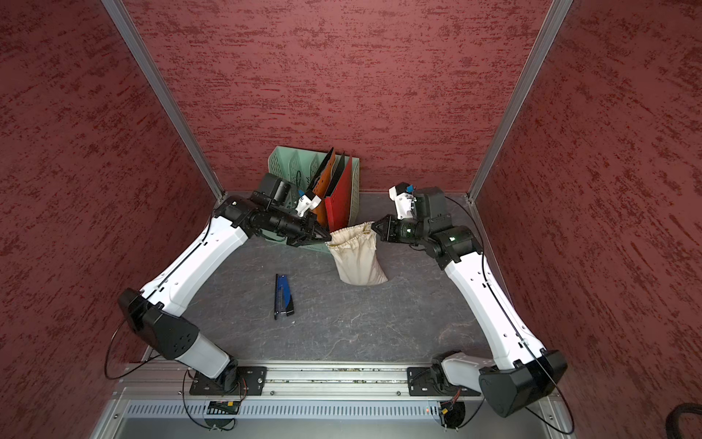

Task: Close the soil bag
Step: Adjust the soil bag at the center of the board.

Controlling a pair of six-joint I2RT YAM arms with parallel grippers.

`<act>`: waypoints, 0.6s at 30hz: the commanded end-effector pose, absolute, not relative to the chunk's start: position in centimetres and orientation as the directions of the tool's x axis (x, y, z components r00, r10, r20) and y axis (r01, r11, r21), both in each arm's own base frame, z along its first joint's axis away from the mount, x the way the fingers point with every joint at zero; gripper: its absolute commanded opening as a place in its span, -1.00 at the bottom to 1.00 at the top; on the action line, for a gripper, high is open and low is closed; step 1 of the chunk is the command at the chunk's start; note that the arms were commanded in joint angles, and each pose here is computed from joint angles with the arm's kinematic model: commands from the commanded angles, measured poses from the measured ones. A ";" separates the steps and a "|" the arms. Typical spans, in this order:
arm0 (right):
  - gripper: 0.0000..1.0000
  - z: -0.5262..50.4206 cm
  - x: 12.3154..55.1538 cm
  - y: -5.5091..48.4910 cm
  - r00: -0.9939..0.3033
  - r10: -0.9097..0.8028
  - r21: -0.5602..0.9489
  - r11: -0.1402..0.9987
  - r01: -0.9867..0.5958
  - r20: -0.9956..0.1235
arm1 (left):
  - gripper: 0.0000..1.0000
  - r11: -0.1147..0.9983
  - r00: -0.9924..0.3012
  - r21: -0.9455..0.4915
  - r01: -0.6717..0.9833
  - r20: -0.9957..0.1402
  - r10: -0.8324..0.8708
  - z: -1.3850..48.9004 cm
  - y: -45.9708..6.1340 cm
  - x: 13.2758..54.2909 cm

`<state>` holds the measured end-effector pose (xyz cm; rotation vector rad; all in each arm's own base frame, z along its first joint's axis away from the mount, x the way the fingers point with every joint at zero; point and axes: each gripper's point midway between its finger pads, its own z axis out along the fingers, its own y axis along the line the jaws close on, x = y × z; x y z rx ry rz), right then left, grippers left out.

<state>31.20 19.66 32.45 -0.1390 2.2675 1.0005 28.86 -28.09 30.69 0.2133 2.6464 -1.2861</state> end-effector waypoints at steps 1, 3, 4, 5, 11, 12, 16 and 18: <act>-1.00 33.5 31.2 20.1 -0.753 0.199 0.662 0.645 -0.382 -0.628 | -0.99 0.619 -0.970 -0.754 0.220 -0.238 0.055 30.6 -28.2 29.0; -1.00 32.4 31.2 19.9 -0.757 0.200 0.659 0.656 -0.369 -0.623 | -0.99 0.623 -0.972 -0.751 0.217 -0.224 0.069 29.9 -28.7 29.1; -1.00 32.0 31.2 19.7 -0.757 0.196 0.652 0.665 -0.364 -0.623 | -0.99 0.626 -0.974 -0.749 0.215 -0.215 0.077 29.3 -29.0 29.1; -1.00 31.6 31.2 19.6 -0.761 0.190 0.644 0.677 -0.356 -0.620 | -0.99 0.630 -0.975 -0.747 0.213 -0.203 0.089 28.7 -29.4 29.1; -1.00 31.1 30.7 18.8 -0.765 0.136 0.587 0.729 -0.353 -0.630 | -0.99 0.638 -0.975 -0.738 0.220 -0.172 0.139 26.5 -31.6 29.1; -1.00 31.3 30.6 18.6 -0.760 0.130 0.575 0.736 -0.356 -0.637 | -0.99 0.637 -0.975 -0.739 0.220 -0.171 0.139 26.4 -31.9 29.3; -0.99 31.1 30.2 17.7 -0.759 0.086 0.520 0.777 -0.354 -0.646 | -0.99 0.638 -0.975 -0.738 0.223 -0.172 0.141 26.2 -32.4 29.8; -0.98 30.4 29.9 17.0 -0.772 0.065 0.487 0.809 -0.330 -0.632 | -0.99 0.639 -0.975 -0.736 0.222 -0.173 0.140 26.2 -32.5 29.9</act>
